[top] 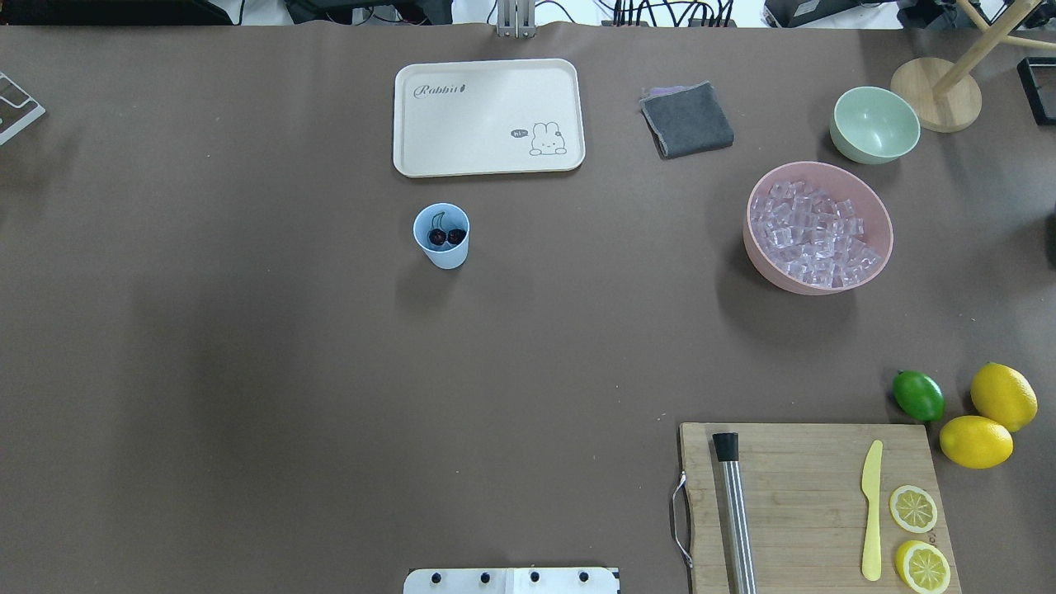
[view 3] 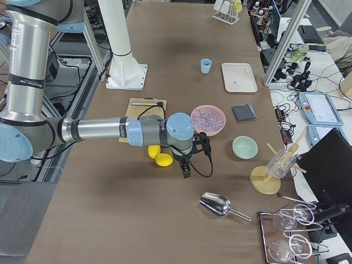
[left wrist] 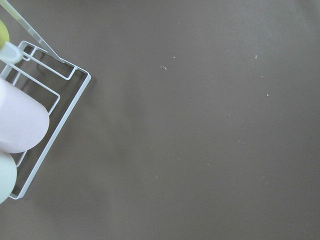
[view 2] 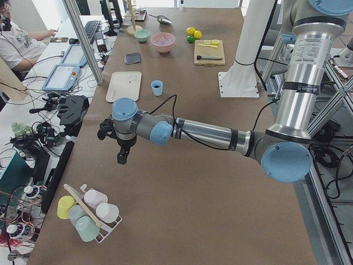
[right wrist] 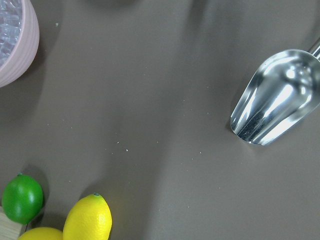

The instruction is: Put ice and cherries in cup

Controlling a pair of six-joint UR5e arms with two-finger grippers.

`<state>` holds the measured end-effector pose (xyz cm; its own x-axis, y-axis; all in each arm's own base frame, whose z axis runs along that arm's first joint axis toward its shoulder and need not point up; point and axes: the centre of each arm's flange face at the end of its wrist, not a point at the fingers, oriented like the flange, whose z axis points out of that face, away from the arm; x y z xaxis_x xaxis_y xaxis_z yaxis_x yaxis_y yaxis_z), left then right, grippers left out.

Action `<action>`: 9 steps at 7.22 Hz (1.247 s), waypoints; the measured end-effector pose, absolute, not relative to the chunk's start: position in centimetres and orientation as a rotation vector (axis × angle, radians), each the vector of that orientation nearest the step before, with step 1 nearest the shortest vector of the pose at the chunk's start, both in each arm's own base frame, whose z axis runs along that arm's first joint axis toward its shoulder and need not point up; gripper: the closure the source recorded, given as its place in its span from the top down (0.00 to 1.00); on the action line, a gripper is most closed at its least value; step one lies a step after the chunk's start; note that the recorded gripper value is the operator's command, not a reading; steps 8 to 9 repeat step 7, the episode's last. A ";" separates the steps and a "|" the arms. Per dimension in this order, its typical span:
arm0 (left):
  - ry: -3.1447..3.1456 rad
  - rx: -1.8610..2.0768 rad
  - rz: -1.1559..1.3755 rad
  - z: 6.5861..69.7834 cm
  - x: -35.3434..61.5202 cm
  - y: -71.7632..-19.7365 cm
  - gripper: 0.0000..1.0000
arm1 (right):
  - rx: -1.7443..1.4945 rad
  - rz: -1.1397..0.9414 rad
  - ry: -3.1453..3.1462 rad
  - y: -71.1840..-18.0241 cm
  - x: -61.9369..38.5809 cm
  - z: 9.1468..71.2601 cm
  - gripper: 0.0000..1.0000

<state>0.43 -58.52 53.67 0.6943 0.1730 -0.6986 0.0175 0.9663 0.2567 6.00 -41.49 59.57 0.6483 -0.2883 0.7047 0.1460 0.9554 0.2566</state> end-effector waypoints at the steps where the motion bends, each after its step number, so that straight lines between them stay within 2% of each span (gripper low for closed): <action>1: 0.782 0.256 0.083 53.1 0.2 -58.8 0.98 | 0.188 -0.251 -0.825 -41.7 6.0 59.4 0.99; 3: 0.722 0.261 0.065 53.9 -0.5 -58.9 0.98 | 0.195 -0.258 -0.816 -42.2 5.9 59.0 0.99; 6: 0.767 0.185 0.051 57.9 -0.6 -54.7 0.98 | 0.194 -0.265 -0.815 -42.3 5.9 59.2 0.99; 9: 0.774 0.173 0.049 58.5 -0.5 -54.1 0.98 | 0.194 -0.267 -0.814 -42.4 5.9 59.2 0.99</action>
